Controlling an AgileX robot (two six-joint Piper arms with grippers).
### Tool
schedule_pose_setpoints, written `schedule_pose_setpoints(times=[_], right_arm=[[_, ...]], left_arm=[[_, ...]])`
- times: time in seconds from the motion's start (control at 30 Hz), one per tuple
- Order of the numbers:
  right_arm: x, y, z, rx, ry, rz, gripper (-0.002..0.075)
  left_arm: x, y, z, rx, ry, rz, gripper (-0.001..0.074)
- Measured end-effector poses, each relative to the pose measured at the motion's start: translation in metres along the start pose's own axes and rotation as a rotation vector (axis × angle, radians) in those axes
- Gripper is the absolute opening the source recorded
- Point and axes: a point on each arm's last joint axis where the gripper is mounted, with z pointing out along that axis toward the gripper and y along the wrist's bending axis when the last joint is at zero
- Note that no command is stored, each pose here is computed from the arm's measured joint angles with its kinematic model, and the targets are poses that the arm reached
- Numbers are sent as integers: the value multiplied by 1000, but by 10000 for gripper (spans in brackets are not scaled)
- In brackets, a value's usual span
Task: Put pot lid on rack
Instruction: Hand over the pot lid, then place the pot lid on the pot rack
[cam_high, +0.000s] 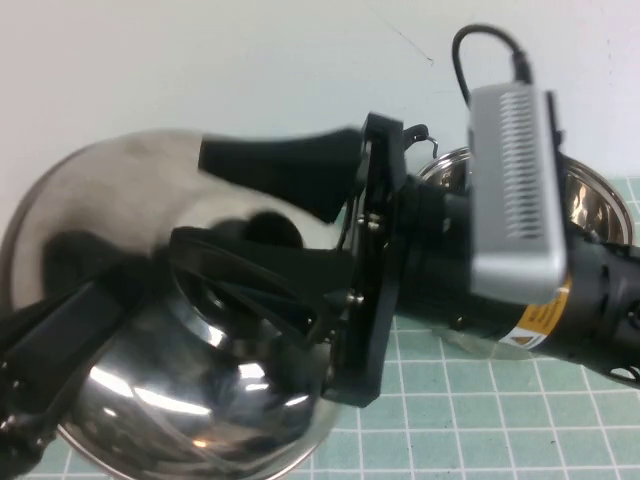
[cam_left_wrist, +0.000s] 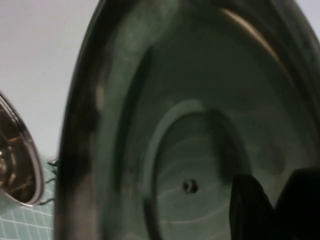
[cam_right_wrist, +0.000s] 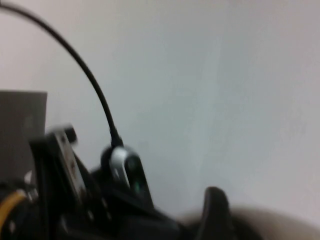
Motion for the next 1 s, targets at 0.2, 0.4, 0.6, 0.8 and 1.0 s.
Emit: schedule_pose_setpoints(times=[0.2,0.4,0.6,0.8,1.0], right_arm=[[-15,-3,-1,42,-103,7,604],[-45,2,-8,62,-162,-176,565],[-92,14,-28,136,-47,-394,252],[-127,21,-69,317,231,-514,22],[-142,26,-107,518,340,-459,2]], left_arm=[[-14,3,5,-101,-88,59,177],[-38,-4,32,-176,-43,202,177],[-72,2,72,-291,60,314,169],[-99,25,96,-436,113,405,169],[-108,54,105,-549,121,398,169]])
